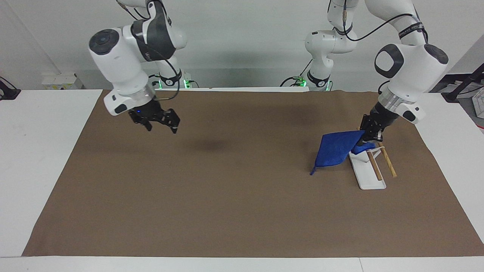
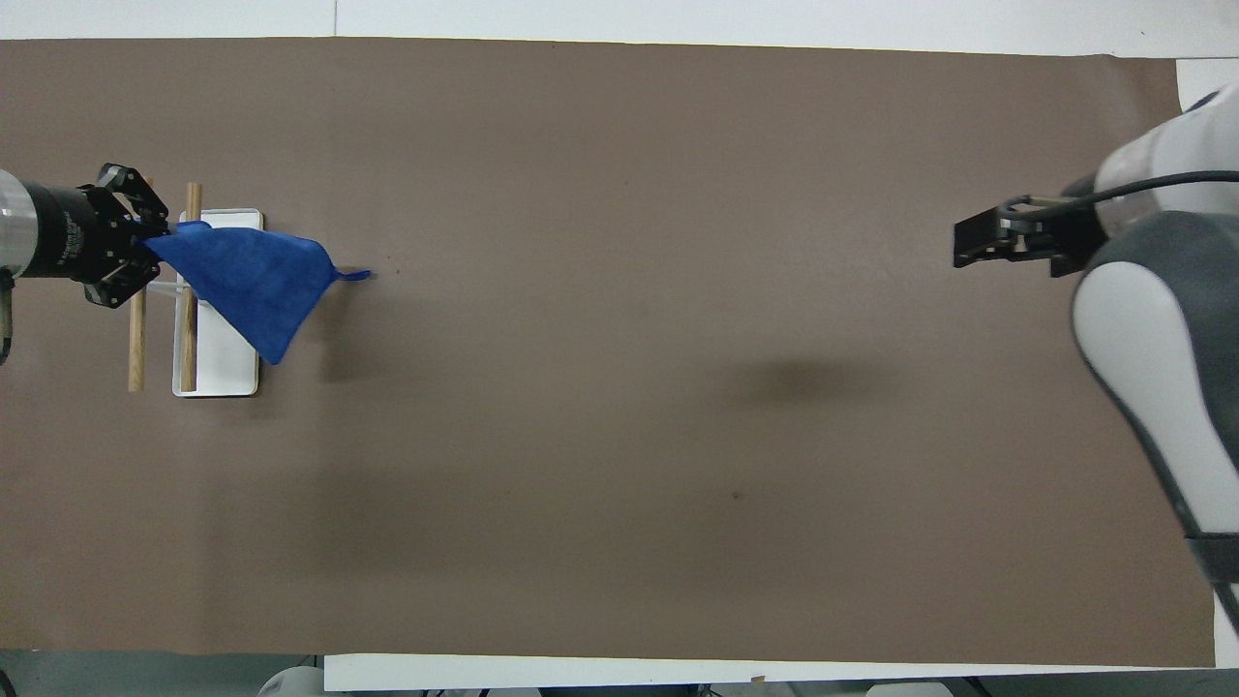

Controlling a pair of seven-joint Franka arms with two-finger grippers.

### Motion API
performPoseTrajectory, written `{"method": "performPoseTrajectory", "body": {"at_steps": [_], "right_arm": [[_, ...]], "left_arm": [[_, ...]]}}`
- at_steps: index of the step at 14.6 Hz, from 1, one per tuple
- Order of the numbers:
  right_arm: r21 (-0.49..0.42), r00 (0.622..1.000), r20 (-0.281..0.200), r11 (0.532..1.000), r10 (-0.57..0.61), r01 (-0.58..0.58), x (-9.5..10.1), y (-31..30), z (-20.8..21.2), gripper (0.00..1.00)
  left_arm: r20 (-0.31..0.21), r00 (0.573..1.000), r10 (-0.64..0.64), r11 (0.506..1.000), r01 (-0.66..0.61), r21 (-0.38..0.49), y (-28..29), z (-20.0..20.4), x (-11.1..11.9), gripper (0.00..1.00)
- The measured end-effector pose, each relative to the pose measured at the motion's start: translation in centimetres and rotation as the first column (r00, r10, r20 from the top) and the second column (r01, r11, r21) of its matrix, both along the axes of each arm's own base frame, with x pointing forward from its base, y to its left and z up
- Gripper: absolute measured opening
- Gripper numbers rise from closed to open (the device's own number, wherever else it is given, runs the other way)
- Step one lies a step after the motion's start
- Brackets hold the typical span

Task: Right arm passes towel to left arm to hang
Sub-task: 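Drape the towel over the wooden rods with the left gripper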

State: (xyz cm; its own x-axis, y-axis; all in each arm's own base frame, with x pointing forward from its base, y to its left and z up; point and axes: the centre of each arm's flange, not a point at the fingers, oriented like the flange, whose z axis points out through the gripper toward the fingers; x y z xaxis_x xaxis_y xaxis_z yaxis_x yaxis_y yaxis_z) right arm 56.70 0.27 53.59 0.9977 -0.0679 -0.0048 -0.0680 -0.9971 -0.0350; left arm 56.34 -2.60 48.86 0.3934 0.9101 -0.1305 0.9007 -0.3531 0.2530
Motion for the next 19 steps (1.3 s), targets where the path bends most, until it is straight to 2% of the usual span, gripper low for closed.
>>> {"method": "performPoseTrajectory", "body": {"at_steps": [2, 4, 7, 11, 19], "right_arm": [[-0.01, 0.997, 0.011, 0.998, 0.07, -0.07, -0.6, -4.3, 1.6, 1.0], [-0.019, 0.996, 0.014, 0.996, 0.091, -0.09, -1.2, -5.7, 3.5, 1.0], [-0.02, 0.996, 0.009, 0.996, 0.087, -0.087, -1.6, -5.9, 5.4, 1.0], [-0.016, 0.997, -0.017, 0.997, 0.079, -0.08, -1.8, -6.1, 5.1, 1.0], [-0.015, 0.997, -0.009, 0.997, 0.074, -0.074, -2.1, -6.4, 5.6, 1.0]], "left_arm": [[0.049, 0.995, -0.083, 0.995, 0.08, 0.061, 2.3, 0.5, 0.6, 0.03], [0.097, 0.983, -0.158, 0.978, 0.142, 0.153, 3.9, 1.5, 1.7, 0.03], [0.126, 0.969, -0.211, 0.955, 0.178, 0.236, 4.8, 3.3, 3.2, 0.03], [0.106, 0.969, -0.225, 0.934, 0.184, 0.308, 8.4, 3.0, 3.6, 0.03], [-0.004, 0.973, -0.229, 0.935, 0.221, 0.278, 9.0, -2.2, 0.7, 0.05]]}}
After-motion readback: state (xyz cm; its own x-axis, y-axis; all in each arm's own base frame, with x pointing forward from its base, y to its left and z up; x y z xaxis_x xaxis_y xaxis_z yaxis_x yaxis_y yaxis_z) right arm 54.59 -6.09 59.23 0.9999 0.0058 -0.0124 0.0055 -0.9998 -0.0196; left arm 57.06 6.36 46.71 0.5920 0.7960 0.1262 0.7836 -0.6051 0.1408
